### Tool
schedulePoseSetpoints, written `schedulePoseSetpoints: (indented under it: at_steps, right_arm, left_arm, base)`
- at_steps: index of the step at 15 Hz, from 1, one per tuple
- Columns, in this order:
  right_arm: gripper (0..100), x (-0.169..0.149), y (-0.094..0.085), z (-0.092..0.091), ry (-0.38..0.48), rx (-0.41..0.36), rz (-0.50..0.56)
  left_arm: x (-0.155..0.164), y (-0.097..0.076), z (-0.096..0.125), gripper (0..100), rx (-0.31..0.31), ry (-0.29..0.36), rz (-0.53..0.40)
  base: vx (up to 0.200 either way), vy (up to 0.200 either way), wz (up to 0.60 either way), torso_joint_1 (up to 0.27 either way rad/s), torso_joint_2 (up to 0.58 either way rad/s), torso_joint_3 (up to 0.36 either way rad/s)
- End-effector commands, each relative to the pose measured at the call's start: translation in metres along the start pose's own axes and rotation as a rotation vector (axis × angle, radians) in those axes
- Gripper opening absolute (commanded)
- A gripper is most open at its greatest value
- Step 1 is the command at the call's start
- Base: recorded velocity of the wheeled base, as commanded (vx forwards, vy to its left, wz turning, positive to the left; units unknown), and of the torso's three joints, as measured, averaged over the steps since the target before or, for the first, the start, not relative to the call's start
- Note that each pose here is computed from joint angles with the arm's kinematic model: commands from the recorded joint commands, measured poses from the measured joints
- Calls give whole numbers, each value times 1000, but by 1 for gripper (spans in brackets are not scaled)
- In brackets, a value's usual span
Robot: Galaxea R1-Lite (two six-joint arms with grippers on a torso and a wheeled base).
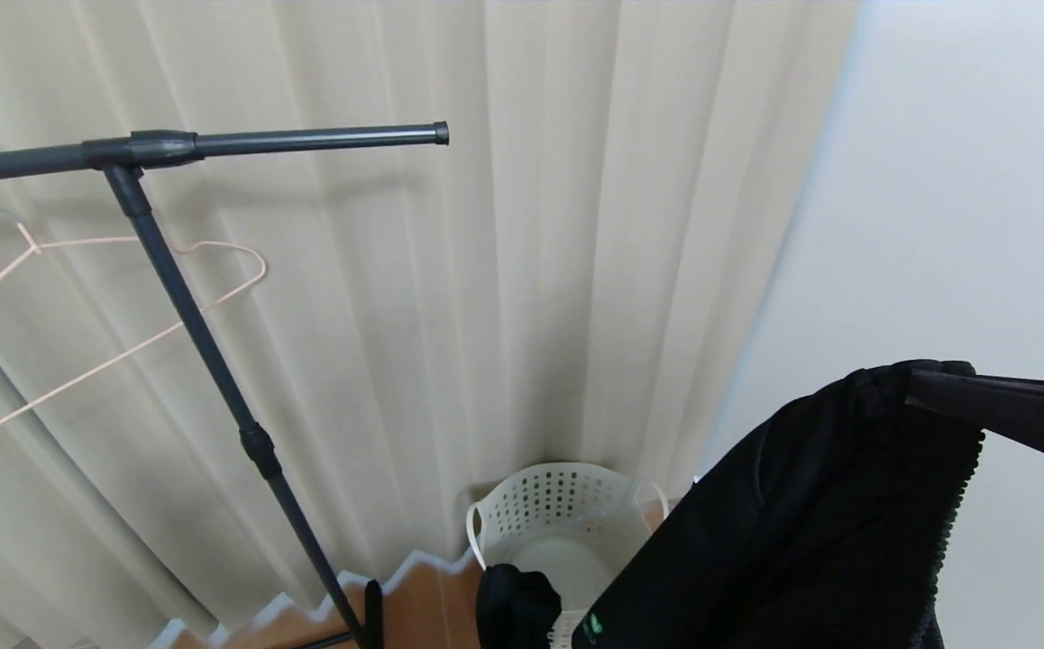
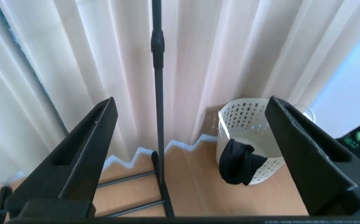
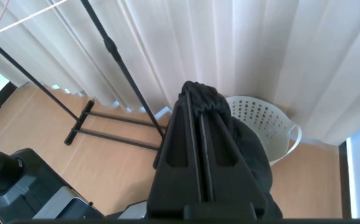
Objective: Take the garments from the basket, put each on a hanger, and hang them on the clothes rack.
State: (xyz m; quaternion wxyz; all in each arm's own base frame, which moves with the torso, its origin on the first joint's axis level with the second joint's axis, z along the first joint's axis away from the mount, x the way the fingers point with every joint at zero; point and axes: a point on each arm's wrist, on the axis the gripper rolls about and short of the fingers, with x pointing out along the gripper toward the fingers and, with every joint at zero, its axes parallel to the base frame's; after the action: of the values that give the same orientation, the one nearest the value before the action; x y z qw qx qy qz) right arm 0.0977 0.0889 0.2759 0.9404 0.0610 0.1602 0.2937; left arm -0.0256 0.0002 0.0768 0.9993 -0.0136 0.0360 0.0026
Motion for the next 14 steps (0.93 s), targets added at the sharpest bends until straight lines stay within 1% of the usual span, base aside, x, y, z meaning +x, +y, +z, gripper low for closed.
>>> schedulePoseSetpoints:
  at_steps: [1,3,7,12,13,14]
  right_arm:
    - [0,1,0,0,4,0,-1]
    - [0,1,0,-1,4,-13,-1]
    - [0,0,0,-1,2,-14,0]
    - [0,0,0,-1,3,-14,1]
    - [0,-1,-1,-3,6,-25,0]
    - [0,-2,-1,-5,4,-57,1]
  left_arm:
    - [0,0,0,100,-1,1,0]
    - [0,0,0,100,0,1,2]
    - [0,0,0,100,-1,1,2]
    - [0,0,0,100,-1,1,2]
    - [0,0,0,100,-3,1,5]
    - [0,0,0,100,-3,0,3]
  base:
    - [0,0,0,222,-564,-276]
    - [0,0,0,232,-564,-310]
    - [0,0,0,253,-585,-330]
    - [0,0,0,189,-417,-234]
    - [0,0,0,163,-388,-198]
    - [0,0,0,139,-330,-173]
